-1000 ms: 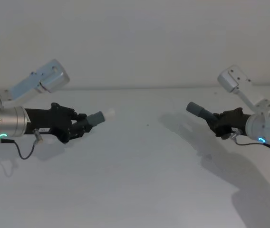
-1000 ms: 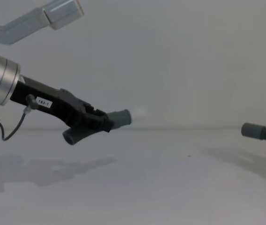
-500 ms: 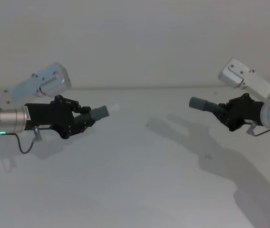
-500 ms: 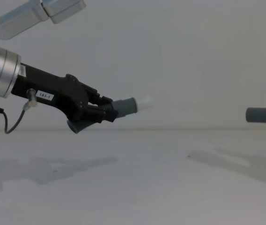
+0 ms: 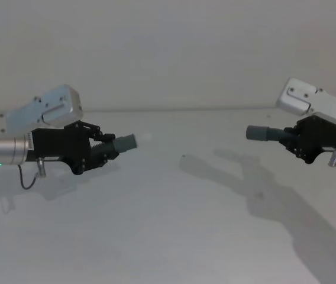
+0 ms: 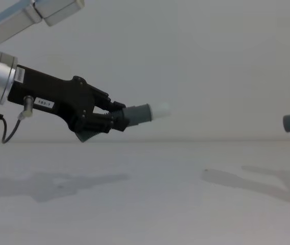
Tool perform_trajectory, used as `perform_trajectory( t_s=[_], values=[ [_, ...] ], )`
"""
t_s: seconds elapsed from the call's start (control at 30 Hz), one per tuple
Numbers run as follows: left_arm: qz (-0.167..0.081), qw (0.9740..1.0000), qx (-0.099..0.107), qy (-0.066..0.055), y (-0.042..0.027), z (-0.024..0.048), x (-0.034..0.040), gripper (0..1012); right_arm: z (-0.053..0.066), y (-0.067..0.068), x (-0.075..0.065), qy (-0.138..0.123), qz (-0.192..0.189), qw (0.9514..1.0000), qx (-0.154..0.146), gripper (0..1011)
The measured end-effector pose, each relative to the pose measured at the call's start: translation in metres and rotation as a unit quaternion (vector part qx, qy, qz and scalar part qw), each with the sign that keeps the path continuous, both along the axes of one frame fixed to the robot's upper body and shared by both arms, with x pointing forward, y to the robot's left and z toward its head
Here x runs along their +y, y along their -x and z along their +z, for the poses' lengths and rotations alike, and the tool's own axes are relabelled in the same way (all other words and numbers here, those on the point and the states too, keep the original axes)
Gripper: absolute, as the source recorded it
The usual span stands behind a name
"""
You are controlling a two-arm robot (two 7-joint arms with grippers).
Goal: Use both hands to pick up one end of the pipe from the table, align the ends, and insert them.
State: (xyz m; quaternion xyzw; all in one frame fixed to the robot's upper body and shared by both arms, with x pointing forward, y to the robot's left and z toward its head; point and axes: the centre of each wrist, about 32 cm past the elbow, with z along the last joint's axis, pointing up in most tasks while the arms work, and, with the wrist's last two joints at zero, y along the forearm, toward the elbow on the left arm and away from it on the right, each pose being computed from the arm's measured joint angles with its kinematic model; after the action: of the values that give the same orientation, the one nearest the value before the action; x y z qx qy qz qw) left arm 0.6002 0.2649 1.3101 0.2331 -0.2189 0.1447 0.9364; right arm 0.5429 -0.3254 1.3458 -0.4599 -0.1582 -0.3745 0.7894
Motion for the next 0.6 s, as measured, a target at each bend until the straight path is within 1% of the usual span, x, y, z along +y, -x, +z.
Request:
perform_trajectory(
  t_s=[0.07, 0.2, 0.3, 0.33, 0.37, 0.43, 0.6],
  values=[
    [-0.007, 1.0000, -0.003, -0.003, -0.0005, 0.0004, 0.0007, 312, 0.002, 0.002, 0.000, 0.010, 0.005, 0.9999, -0.002, 191],
    [-0.021, 0.9996, -0.012, -0.013, -0.0013, 0.0009, 0.0016, 313, 0.005, 0.005, 0.001, 0.026, 0.013, 0.9996, -0.006, 192],
    [-0.027, 0.9993, -0.018, -0.018, -0.0013, 0.0013, 0.0015, 313, 0.007, 0.007, 0.002, 0.033, 0.018, 0.9992, -0.010, 192],
    [-0.031, 0.9991, -0.021, -0.022, -0.0013, 0.0014, 0.0013, 313, 0.008, 0.008, 0.003, 0.038, 0.021, 0.9990, -0.012, 192],
    [-0.031, 0.9991, -0.021, -0.022, -0.0013, 0.0014, 0.0013, 313, 0.008, 0.008, 0.004, 0.040, 0.023, 0.9989, -0.012, 192],
    [-0.038, 0.9984, -0.031, -0.027, -0.0014, 0.0019, 0.0009, 312, 0.009, 0.010, 0.005, 0.046, 0.027, 0.9985, -0.015, 192],
    [-0.048, 0.9974, -0.044, -0.031, -0.0014, 0.0024, -0.0005, 312, 0.011, 0.013, 0.009, 0.054, 0.038, 0.9977, -0.018, 192]
  ],
)
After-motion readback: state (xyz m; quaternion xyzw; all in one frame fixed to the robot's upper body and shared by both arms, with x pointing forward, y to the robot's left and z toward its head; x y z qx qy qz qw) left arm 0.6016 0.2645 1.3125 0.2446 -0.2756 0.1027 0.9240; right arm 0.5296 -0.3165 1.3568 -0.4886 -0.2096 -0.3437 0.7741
